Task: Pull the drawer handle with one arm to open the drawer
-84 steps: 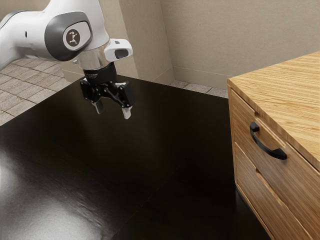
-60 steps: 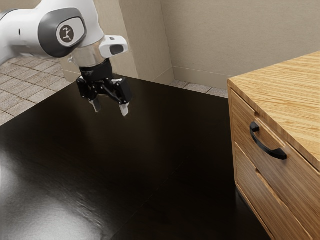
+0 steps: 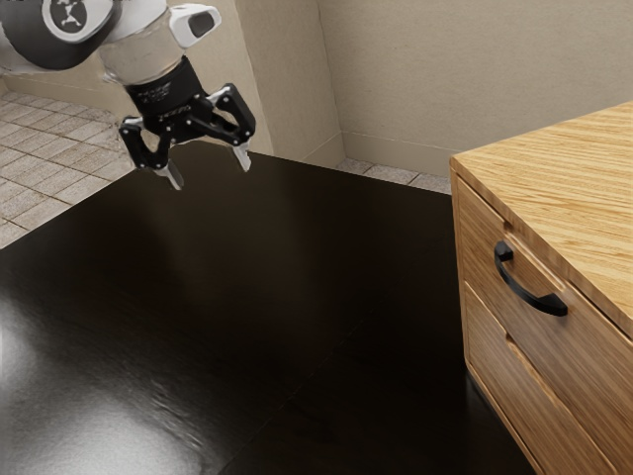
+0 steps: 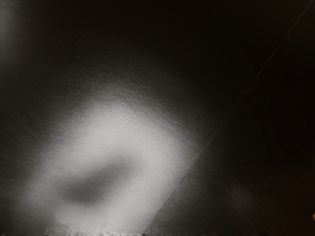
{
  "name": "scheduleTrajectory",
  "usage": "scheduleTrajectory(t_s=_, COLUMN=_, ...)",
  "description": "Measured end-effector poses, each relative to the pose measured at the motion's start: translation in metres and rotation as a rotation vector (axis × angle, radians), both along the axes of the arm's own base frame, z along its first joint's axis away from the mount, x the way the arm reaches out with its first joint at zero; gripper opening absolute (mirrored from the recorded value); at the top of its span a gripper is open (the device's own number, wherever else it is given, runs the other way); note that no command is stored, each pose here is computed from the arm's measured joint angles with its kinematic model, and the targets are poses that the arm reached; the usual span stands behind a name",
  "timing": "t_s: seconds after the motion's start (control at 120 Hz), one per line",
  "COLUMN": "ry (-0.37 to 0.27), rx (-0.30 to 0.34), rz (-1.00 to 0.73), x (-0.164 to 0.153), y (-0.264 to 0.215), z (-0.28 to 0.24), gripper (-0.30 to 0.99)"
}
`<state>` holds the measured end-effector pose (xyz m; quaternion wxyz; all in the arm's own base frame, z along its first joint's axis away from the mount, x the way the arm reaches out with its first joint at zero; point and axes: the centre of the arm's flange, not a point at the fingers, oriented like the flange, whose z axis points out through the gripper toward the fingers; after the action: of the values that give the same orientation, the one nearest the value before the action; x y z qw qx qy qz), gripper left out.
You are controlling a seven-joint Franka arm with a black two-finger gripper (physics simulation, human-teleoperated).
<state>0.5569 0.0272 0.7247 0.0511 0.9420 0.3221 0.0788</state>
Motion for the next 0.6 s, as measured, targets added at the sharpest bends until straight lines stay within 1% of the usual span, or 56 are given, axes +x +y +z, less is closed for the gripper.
scheduleTrajectory(t_s=0.067, ry=-0.006, rx=-0.014, rz=-0.061, x=0.003, y=-0.075, z=-0.003, gripper=0.69)
scheduleTrajectory(t_s=0.142, ry=-0.008, rx=-0.028, rz=-0.142, x=-0.008, y=-0.161, z=-0.004, gripper=0.69)
scheduleTrajectory(t_s=0.183, ry=-0.012, rx=-0.037, rz=-0.165, x=-0.019, y=-0.193, z=-0.001, gripper=0.69)
scheduleTrajectory(t_s=0.233, ry=-0.019, rx=-0.047, rz=-0.167, x=-0.031, y=-0.214, z=0.005, gripper=0.69)
scheduleTrajectory(t_s=0.3, ry=-0.017, rx=-0.058, rz=-0.141, x=-0.038, y=-0.225, z=0.008, gripper=0.69)
scheduleTrajectory(t_s=0.383, ry=-0.013, rx=-0.070, rz=-0.080, x=-0.039, y=-0.221, z=0.010, gripper=0.69)
scheduleTrajectory(t_s=0.442, ry=-0.008, rx=-0.075, rz=-0.028, x=-0.042, y=-0.210, z=0.008, gripper=0.69)
scheduleTrajectory(t_s=0.5, ry=0.008, rx=-0.077, rz=0.027, x=-0.050, y=-0.195, z=-0.008, gripper=0.69)
scheduleTrajectory(t_s=0.6, ry=-0.018, rx=-0.094, rz=0.121, x=-0.053, y=-0.169, z=-0.018, gripper=0.69)
